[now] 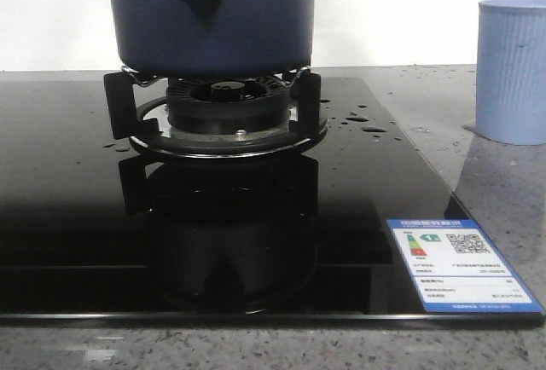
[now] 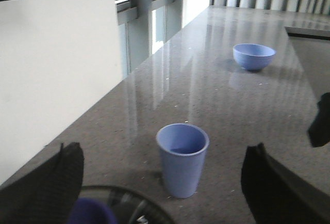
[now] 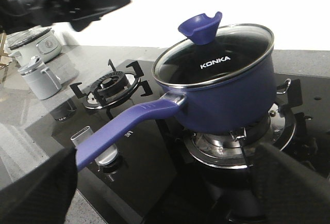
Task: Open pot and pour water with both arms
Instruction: 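Grasp the blue knob of the glass saucepan lid with the left gripper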
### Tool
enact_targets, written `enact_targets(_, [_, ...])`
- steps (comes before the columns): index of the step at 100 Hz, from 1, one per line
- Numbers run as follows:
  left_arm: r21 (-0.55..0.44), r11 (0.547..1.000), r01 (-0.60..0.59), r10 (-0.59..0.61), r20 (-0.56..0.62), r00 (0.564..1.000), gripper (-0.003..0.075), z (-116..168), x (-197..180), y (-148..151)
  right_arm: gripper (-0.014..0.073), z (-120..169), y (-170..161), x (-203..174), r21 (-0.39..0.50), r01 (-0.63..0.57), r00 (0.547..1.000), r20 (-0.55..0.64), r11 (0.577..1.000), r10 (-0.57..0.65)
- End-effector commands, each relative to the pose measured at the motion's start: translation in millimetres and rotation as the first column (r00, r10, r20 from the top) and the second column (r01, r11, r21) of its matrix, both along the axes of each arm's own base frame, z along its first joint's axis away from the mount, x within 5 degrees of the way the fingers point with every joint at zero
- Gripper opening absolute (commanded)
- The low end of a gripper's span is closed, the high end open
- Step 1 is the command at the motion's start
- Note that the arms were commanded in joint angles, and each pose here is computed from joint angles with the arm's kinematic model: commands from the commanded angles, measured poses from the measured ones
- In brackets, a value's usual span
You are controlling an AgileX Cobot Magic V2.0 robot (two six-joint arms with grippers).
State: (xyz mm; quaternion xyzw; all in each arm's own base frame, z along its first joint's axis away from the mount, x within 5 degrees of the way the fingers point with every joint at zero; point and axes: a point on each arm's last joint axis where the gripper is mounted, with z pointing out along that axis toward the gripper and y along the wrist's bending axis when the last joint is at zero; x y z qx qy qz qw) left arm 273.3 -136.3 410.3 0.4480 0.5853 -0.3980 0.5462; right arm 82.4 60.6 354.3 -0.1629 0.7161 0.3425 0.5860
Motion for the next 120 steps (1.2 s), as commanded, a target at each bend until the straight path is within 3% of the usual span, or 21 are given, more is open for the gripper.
enact_targets(1, [-0.056, 0.998, -0.004, 0.008, 0.073, 0.997, 0.0564, 18.2, -1.8, 8.3, 0.0602, 13.8, -0.6, 1.9, 0.053, 0.008, 0.999, 0.039, 0.999, -0.01])
enact_targets(42, [0.001, 0.999, -0.053, 0.053, 0.046, 0.998, 0.0635, -4.3, 21.7, 8.0, 0.0602, 13.1, -1.0, 2.3, 0.042, 0.015, 0.999, 0.039, 0.999, -0.016])
enact_targets(72, [0.014, 0.999, -0.034, 0.034, -0.024, 0.999, 0.0634, -28.5, 39.9, 0.0, 0.0602, 13.3, -1.8, 2.9, 0.042, 0.025, 0.999, 0.041, 0.999, -0.027])
enact_targets(106, [0.012, 0.999, 0.043, -0.042, -0.033, 0.999, 0.063, -42.6, 40.0, -28.8, 0.0602, 13.3, -2.7, 3.8, 0.039, 0.039, 0.998, 0.043, 0.998, -0.041])
enact_targets(120, [0.006, 0.999, 0.035, -0.035, -0.036, 0.999, 0.0593, -42.7, 39.4, -34.5, 0.0602, 13.4, -3.0, 4.0, 0.04, 0.043, 0.998, 0.044, 0.998, -0.044])
